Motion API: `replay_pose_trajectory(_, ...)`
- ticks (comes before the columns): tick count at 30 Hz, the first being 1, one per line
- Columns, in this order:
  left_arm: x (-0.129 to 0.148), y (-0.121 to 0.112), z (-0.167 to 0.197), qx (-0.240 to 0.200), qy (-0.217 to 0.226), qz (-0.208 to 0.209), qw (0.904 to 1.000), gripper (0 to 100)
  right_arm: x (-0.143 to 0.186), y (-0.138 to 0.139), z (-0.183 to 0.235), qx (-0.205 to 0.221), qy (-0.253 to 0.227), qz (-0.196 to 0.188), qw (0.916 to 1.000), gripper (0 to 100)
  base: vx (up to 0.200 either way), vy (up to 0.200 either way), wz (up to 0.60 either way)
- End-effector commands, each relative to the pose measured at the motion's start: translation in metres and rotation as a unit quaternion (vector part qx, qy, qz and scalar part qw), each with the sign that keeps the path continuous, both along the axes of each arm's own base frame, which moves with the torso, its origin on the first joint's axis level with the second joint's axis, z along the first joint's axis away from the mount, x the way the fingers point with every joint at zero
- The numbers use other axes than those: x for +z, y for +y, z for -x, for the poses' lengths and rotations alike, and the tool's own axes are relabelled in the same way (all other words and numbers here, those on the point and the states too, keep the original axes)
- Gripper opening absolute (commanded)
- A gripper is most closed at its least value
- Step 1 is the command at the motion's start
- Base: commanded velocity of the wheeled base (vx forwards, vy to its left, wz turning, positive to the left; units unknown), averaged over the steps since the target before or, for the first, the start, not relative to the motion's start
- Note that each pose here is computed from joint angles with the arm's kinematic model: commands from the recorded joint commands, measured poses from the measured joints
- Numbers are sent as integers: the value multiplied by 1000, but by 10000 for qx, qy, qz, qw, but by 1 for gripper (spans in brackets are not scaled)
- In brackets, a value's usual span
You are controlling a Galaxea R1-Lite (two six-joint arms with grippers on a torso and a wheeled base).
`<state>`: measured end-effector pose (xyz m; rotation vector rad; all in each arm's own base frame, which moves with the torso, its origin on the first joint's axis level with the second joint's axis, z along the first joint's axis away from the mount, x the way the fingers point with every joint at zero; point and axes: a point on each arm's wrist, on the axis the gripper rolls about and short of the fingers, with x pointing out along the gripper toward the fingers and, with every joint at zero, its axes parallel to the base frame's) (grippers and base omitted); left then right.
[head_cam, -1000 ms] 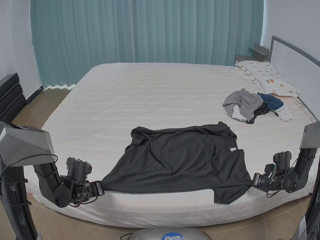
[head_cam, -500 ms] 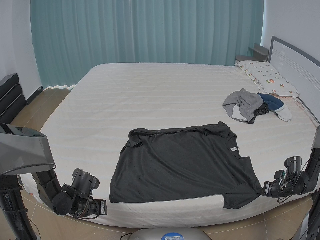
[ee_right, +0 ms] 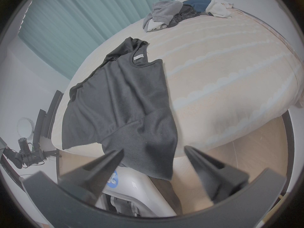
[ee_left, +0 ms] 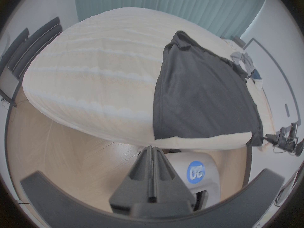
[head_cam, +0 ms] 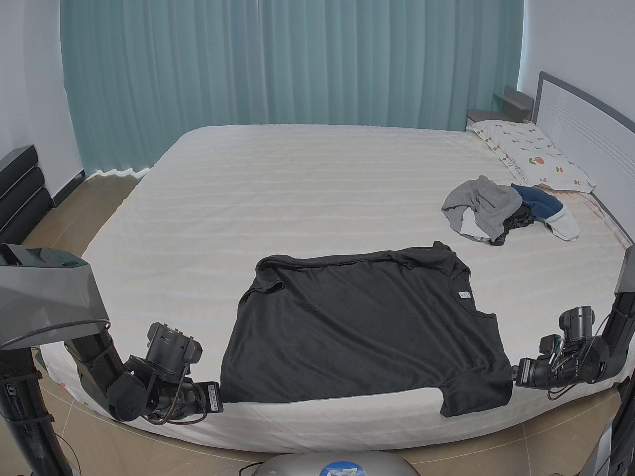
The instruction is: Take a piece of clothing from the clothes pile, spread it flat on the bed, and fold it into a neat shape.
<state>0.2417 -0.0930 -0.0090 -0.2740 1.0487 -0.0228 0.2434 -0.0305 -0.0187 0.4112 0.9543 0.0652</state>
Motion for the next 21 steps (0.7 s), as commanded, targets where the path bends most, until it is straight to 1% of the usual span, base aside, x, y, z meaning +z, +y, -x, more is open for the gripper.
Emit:
replay_pose_trajectory(1, 4, -3, -8, 143, -238, 190, 9994, 0, 17, 3, -13, -350, -354, -306, 9983, 100, 0, 0, 0)
replay_pose_trajectory(2, 4, -3, -10, 177, -300, 249, 9991, 0, 25, 4, -16, -546, -452, -499, 9962, 100, 0, 0, 0)
replay_pose_trajectory(3, 4, -4, -10, 185, -323, 275, 9989, 0, 28, 5, -17, -619, -490, -597, 9951, 100, 0, 0, 0)
replay_pose_trajectory(4, 5, -5, -12, 200, -388, 364, 9984, 0, 33, 9, -20, -797, -511, -856, 9918, 100, 0, 0, 0)
replay_pose_trajectory(5, 6, -5, -14, 211, -415, 444, 9979, 0, 35, 10, -21, -914, -497, -1015, 9894, 100, 0, 0, 0)
replay_pose_trajectory(7, 7, -8, -15, 284, -376, 667, 9967, 0, 38, 15, -23, -1090, -510, -1264, 9847, 100, 0, 0, 0)
replay_pose_trajectory(10, 11, -10, -20, 454, -396, 941, 9937, 0, 40, 20, -24, -1195, -619, -1495, 9796, 100, 0, 0, 0)
replay_pose_trajectory(11, 11, -11, -21, 466, -400, 952, 9936, 0, 40, 20, -24, -1198, -614, -1505, 9794, 100, 0, 0, 0)
replay_pose_trajectory(12, 13, -12, -24, 513, -438, 1020, 9925, 0, 40, 25, -24, -1200, -636, -1626, 9773, 100, 0, -200, 0)
replay_pose_trajectory(15, 14, -14, -26, 541, -477, 1084, 9915, 0, 39, 32, -22, -1190, -642, -1801, 9743, 100, 0, -200, 0)
replay_pose_trajectory(20, 15, -16, -28, 582, -507, 1149, 9904, 0, 39, 32, -22, -1293, -640, -1983, 9695, 100, 0, -200, 0)
replay_pose_trajectory(21, 15, -16, -29, 588, -512, 1157, 9902, 0, 38, 32, -21, -1296, -586, -2039, 9686, 100, 0, 0, 0)
